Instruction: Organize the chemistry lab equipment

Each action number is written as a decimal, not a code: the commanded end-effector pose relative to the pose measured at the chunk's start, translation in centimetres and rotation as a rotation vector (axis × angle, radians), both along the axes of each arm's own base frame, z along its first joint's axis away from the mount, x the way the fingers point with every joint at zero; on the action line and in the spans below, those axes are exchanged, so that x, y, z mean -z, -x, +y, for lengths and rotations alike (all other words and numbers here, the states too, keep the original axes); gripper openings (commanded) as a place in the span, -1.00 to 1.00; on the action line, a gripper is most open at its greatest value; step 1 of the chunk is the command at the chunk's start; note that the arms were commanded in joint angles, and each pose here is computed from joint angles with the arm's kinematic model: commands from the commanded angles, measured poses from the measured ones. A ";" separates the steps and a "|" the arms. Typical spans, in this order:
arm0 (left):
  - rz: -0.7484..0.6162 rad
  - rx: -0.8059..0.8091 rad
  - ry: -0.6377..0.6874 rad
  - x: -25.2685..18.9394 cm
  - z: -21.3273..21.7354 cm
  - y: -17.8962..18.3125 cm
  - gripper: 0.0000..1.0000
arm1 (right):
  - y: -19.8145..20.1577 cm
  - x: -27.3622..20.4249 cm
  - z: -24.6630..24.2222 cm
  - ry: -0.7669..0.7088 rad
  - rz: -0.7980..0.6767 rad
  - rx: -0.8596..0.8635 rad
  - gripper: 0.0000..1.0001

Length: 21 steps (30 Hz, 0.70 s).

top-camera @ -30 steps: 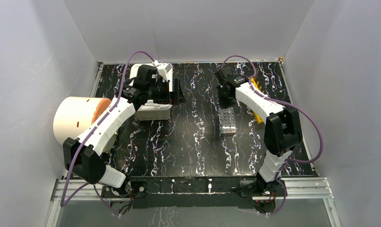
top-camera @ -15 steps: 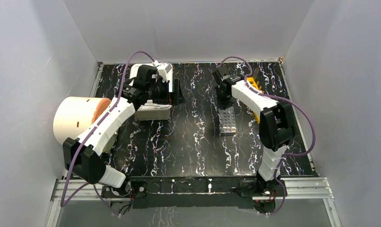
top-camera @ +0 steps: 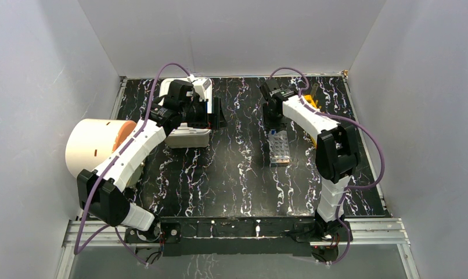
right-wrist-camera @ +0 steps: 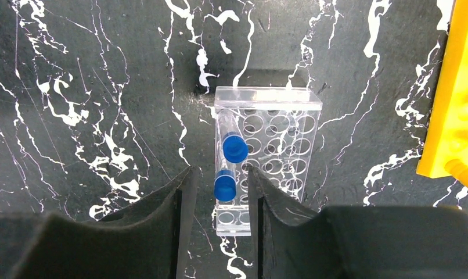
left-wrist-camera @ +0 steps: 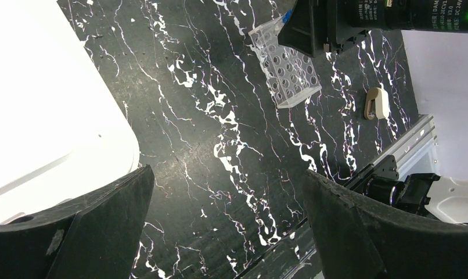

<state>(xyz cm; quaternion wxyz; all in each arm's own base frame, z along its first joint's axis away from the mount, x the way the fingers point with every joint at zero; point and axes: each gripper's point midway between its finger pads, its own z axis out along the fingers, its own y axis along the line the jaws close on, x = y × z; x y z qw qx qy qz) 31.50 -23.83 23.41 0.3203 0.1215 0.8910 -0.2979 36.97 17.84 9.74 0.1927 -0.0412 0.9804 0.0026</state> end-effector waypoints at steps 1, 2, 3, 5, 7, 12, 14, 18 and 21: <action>-0.078 -0.002 0.019 -3.1 0.6 0.3 0.97 | -0.7 -2.5 0.5 -0.031 -0.048 0.019 -0.03; -0.076 -0.004 0.017 -3.0 0.6 0.3 0.97 | -0.8 -2.9 0.6 -0.039 -0.057 0.022 0.02; -0.074 -0.007 0.015 -2.9 0.7 0.3 0.97 | -0.8 -3.4 0.7 -0.049 -0.067 0.022 0.08; -0.072 -0.018 0.013 -2.9 0.8 0.2 0.97 | -0.9 -4.7 0.9 -0.074 -0.098 0.020 0.18; -0.070 -0.045 0.008 -3.0 1.0 0.0 0.97 | -1.0 -6.1 1.0 -0.098 -0.137 0.015 0.28; -0.065 -0.186 -0.017 -3.7 2.7 -0.6 0.97 | -0.8 -9.2 0.1 -0.113 -0.259 0.000 0.45; -0.072 -0.226 -0.028 -4.0 3.5 -0.5 0.97 | -0.2 -10.2 -0.7 -0.105 -0.308 -0.008 0.52; -0.100 -0.299 -0.052 -4.7 5.2 0.0 0.97 | 1.0 -12.7 -2.9 -0.076 -0.429 -0.005 0.73; -0.142 -0.350 -0.069 -5.3 6.8 0.6 0.97 | 2.3 -15.5 -4.7 -0.071 -0.543 0.014 0.97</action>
